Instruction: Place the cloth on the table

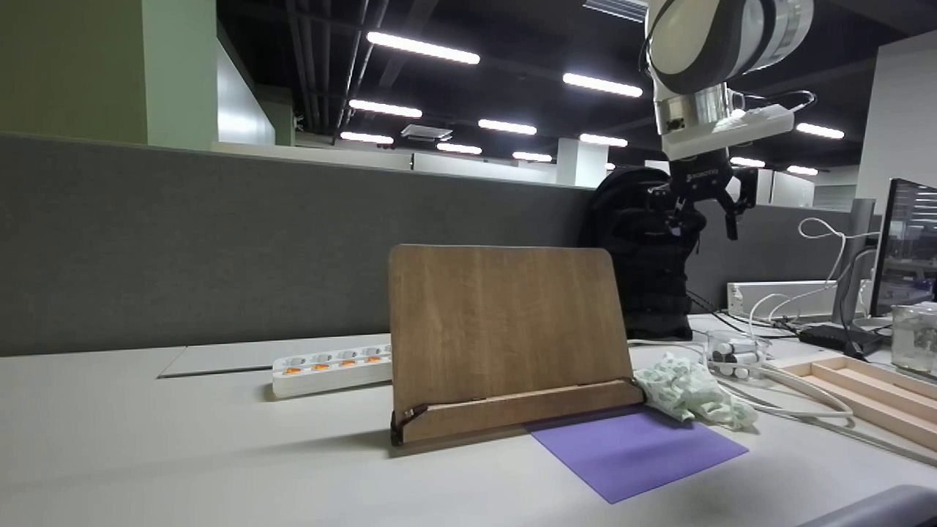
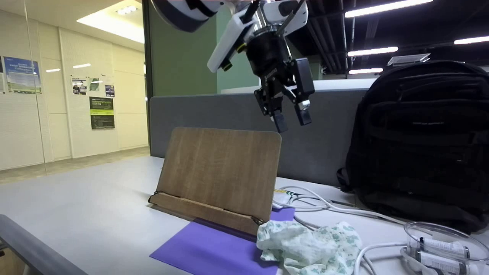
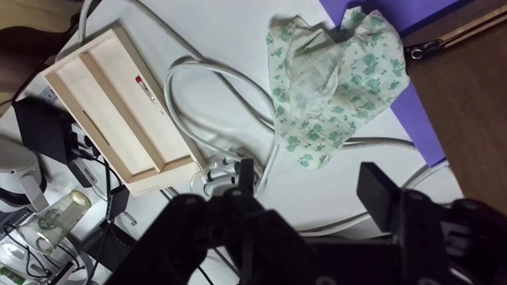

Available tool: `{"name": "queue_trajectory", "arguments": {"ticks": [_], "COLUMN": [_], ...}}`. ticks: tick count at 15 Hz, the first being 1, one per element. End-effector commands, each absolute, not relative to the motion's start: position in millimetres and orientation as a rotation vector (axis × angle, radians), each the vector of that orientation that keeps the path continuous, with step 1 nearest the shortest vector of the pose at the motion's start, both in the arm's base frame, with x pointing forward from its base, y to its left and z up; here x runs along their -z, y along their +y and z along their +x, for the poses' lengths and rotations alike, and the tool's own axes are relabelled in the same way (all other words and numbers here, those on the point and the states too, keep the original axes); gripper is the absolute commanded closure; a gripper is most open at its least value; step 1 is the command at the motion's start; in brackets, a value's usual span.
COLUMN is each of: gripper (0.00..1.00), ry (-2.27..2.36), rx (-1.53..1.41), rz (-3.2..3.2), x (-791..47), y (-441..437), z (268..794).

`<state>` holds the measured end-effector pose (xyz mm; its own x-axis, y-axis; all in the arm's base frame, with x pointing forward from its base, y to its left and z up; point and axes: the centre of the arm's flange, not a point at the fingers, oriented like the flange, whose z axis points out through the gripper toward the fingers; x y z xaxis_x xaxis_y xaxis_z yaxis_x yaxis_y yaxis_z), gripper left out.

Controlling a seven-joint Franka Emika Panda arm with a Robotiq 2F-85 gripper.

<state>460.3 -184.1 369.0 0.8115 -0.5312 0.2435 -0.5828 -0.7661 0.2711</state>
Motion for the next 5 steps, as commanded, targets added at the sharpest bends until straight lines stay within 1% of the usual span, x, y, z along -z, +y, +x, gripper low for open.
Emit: {"name": "queue_trajectory", "arguments": {"ticks": [1, 2, 5], "gripper": [0.02, 0.0, 0.0], "ry": [-0.945, -0.957, -0.998], "rx": [-0.197, -0.191, -0.146], "rz": [2.622, 2.619, 2.647], "x": [-381, -383, -388], "y": [-193, -197, -217], "z": [454, 452, 441]}}
